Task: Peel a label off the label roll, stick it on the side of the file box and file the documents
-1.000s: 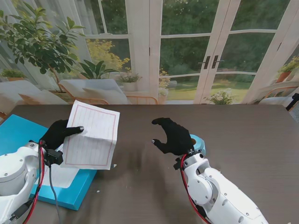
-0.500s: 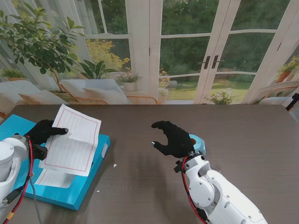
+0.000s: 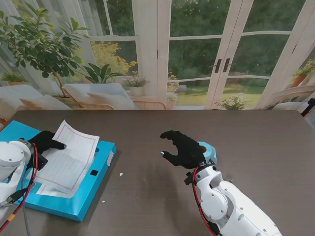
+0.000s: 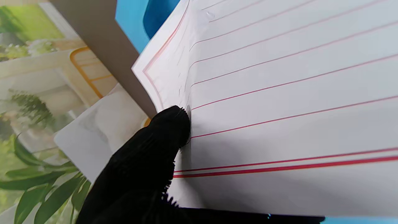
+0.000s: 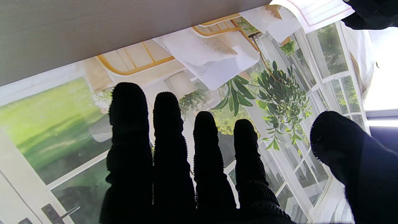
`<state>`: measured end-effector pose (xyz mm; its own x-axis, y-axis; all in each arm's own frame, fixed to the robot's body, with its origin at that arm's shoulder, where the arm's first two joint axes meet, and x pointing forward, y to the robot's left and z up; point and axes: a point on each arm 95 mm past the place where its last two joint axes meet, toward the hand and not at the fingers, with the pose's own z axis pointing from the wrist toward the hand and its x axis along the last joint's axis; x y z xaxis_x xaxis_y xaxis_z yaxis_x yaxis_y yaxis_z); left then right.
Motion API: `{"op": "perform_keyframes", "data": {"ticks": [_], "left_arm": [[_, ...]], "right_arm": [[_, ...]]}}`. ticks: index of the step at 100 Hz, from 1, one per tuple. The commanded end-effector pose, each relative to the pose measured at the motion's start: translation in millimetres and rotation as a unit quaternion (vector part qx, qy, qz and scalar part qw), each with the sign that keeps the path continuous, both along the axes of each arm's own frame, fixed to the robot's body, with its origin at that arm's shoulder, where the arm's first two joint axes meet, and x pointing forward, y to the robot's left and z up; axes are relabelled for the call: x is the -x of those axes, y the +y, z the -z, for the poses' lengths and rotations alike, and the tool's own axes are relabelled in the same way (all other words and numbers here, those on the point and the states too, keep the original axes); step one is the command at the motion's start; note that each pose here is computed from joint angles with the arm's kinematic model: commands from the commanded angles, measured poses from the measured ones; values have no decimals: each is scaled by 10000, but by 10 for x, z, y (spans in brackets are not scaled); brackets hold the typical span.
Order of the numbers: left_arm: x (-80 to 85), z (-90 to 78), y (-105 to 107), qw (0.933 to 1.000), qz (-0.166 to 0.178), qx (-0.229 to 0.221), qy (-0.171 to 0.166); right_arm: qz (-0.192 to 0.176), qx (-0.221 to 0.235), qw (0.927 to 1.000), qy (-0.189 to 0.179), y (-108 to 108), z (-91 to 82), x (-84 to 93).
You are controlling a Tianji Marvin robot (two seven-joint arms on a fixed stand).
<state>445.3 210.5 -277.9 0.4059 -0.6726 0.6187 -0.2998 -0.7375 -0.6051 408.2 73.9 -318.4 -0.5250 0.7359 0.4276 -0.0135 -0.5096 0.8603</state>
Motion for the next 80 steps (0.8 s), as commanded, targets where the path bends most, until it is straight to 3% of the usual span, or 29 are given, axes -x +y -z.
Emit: {"op": "perform_keyframes", "data": {"ticks": [1,40,80], "left_arm": [[3,61,-34,9997,155,-10,167],[-30,307,-113,9952,462,-638,578],[-17,457,-97,9851,592,-1191,1089]], "right_arm": [[-53,39,9999,127,10,68,30],[-94,22,9997,206,28,117,44],[-94,9,9996,284,18,130,47]]}}
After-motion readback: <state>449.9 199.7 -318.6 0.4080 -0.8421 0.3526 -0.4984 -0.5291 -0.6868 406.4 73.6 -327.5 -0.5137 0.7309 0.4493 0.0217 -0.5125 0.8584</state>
